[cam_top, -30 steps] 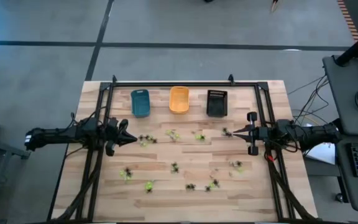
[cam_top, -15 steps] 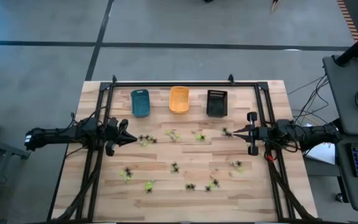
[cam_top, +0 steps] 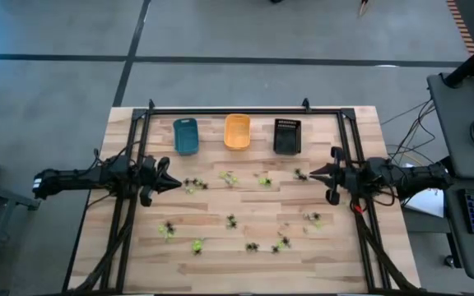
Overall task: Sort Halloween decoration
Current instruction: Put the black spider toy into the orange bin
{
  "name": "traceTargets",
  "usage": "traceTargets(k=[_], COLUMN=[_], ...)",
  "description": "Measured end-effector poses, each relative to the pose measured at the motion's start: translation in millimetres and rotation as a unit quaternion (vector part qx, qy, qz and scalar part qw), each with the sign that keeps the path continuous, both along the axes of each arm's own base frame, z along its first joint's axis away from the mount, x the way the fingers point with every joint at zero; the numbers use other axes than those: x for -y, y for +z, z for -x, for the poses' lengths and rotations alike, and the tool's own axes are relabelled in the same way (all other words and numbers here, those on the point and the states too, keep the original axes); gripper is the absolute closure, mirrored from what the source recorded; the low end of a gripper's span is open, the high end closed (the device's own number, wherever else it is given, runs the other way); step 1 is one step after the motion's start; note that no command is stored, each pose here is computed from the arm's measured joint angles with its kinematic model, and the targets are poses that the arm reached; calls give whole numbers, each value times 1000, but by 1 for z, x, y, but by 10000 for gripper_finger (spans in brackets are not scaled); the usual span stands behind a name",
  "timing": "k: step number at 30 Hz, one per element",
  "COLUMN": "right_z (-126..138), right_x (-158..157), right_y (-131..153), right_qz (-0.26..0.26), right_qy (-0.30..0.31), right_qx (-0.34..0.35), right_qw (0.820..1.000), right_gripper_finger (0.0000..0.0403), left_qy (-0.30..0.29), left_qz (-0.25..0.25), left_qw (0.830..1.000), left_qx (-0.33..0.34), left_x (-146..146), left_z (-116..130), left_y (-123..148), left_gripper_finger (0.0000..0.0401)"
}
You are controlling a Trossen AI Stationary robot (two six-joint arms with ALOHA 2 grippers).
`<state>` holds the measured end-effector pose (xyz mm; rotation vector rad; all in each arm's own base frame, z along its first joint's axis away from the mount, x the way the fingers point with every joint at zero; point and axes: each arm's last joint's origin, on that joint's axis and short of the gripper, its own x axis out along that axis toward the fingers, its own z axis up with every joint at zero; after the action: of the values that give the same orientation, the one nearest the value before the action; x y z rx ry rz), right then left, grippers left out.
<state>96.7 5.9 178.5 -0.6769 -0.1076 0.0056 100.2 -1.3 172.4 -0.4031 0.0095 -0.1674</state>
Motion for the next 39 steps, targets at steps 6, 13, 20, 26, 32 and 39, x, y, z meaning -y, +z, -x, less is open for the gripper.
traceTargets(k=[6, 13, 20, 26, 32, 39], right_z=[-1, -1, 0, 0, -6, -18], right_x=[2, 2, -1, -1, 4, 4], right_y=[-2, -1, 2, 10, 3, -12], right_qz=[105, 68, -180, -393, -554, -625], right_qy=[-40, -36, 43, 77, -9, -57], right_qx=[-8, -8, -3, 23, 30, -25], right_qw=[994, 997, 983, 916, 832, 778], right_gripper_finger=[374, 374, 374, 374, 374, 374], left_qy=[197, 220, 209, 209, 214, 229], left_qz=[-21, -44, 18, 25, 3, 0], left_qw=[976, 969, 977, 978, 976, 973], left_qx=[95, 100, 26, -2, -25, -38], left_x=[-11, -12, -12, -13, -13, -14], left_z=[3, -3, -17, -28, -36, -44], left_y=[18, 18, 4, 0, 3, 3], left_gripper_finger=[401, 401, 401, 401, 401, 401])
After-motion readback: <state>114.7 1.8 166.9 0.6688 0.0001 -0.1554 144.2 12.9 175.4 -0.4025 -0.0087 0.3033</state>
